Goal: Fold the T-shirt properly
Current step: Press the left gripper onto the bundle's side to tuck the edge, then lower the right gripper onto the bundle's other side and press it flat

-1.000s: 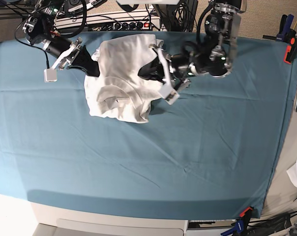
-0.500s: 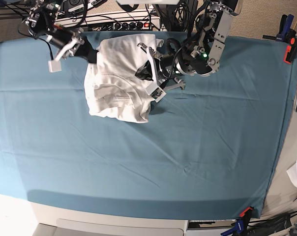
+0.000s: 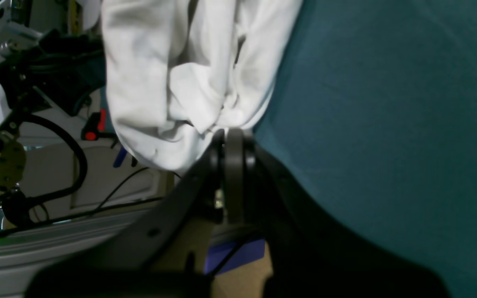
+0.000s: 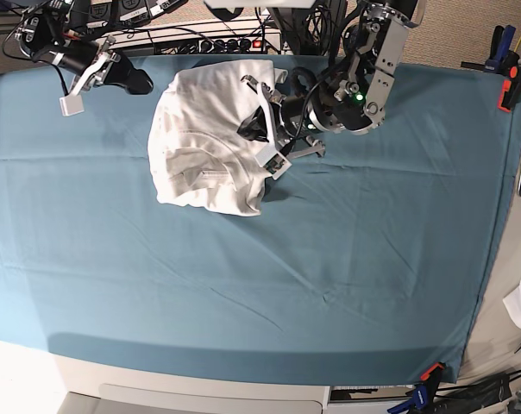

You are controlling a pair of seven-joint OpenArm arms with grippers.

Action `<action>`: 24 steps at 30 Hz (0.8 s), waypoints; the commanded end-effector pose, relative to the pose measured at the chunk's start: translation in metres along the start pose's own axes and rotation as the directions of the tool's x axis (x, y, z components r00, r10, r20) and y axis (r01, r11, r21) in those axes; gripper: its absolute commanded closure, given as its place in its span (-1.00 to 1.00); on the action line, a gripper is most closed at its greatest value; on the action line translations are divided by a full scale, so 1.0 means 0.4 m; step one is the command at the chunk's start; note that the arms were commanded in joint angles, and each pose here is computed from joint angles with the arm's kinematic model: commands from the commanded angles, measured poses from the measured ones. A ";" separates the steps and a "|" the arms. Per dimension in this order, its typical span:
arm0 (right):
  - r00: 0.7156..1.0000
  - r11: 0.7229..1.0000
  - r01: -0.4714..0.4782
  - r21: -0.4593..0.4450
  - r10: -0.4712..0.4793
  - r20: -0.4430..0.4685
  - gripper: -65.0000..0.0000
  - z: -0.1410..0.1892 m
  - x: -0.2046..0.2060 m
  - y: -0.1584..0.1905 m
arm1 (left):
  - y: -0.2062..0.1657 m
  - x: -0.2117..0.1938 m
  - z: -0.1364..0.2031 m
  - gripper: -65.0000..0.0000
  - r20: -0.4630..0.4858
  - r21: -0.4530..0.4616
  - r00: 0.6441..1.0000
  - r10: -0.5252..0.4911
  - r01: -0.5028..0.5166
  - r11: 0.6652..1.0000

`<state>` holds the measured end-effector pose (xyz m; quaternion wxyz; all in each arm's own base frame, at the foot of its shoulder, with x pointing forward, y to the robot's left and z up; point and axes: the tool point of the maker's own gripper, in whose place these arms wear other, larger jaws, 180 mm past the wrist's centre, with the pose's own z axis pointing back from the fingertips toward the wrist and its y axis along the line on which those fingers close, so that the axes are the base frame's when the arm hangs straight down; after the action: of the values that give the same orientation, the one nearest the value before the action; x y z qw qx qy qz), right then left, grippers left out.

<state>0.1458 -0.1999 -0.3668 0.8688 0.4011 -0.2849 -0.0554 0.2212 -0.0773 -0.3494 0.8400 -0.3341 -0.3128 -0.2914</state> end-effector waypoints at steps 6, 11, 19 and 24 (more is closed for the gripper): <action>0.997 0.997 0.044 0.061 -0.048 0.065 1.00 -0.033 -0.009 0.041 | -0.006 0.034 0.005 1.00 0.045 -0.005 0.999 -0.011 0.011 1.000; 0.991 0.991 0.089 0.098 -0.098 0.093 1.00 -0.062 -0.029 0.064 | -0.006 0.033 0.005 1.00 0.044 -0.005 0.999 -0.012 0.012 1.000; 0.986 0.982 0.120 0.148 -0.135 0.096 1.00 -0.101 -0.049 0.099 | -0.002 0.031 0.005 1.00 0.039 0.004 0.999 -0.017 0.017 1.000; 0.995 0.989 0.003 0.148 -0.018 0.096 1.00 -0.080 -0.029 0.165 | 0.013 0.024 0.005 1.00 0.025 0.037 0.999 -0.025 0.024 0.999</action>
<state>0.1394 -0.1304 -0.3524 0.8355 0.4523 -0.3056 -0.0624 0.2247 -0.0716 -0.3544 0.8478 -0.3113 -0.3138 -0.2929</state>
